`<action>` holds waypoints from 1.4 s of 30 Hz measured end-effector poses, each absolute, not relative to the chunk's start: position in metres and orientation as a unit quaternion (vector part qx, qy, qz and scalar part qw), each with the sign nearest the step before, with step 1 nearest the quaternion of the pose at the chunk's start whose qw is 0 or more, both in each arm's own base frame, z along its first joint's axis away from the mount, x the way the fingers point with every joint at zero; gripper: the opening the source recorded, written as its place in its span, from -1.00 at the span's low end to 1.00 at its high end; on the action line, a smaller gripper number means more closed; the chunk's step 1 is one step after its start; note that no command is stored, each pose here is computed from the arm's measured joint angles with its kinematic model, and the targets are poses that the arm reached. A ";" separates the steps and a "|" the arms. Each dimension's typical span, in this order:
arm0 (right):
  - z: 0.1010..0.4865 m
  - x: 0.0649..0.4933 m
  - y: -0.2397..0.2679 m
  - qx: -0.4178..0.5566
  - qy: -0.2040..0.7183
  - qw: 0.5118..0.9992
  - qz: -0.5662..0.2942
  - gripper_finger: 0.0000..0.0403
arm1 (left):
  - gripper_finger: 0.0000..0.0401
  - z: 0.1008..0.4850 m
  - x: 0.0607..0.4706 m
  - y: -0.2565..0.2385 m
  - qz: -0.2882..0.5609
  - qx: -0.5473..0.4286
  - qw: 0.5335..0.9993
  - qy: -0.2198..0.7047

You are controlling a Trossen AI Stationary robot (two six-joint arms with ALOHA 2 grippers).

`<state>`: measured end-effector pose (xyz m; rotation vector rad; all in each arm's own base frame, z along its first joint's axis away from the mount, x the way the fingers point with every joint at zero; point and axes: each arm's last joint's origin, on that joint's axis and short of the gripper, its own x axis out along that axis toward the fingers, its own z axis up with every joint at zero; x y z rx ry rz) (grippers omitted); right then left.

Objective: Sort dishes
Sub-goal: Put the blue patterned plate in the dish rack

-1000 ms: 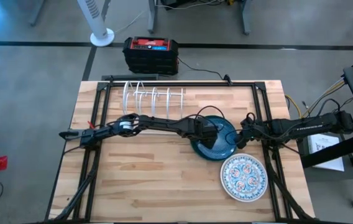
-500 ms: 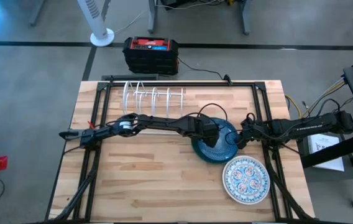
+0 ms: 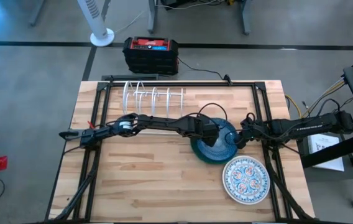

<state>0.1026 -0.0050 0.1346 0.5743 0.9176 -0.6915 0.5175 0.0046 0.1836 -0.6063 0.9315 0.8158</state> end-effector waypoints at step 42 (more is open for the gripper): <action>0.141 0.102 -0.004 0.284 0.435 0.792 -0.321 -0.50 | -0.44 0.187 0.517 0.006 0.402 -0.259 0.776 0.412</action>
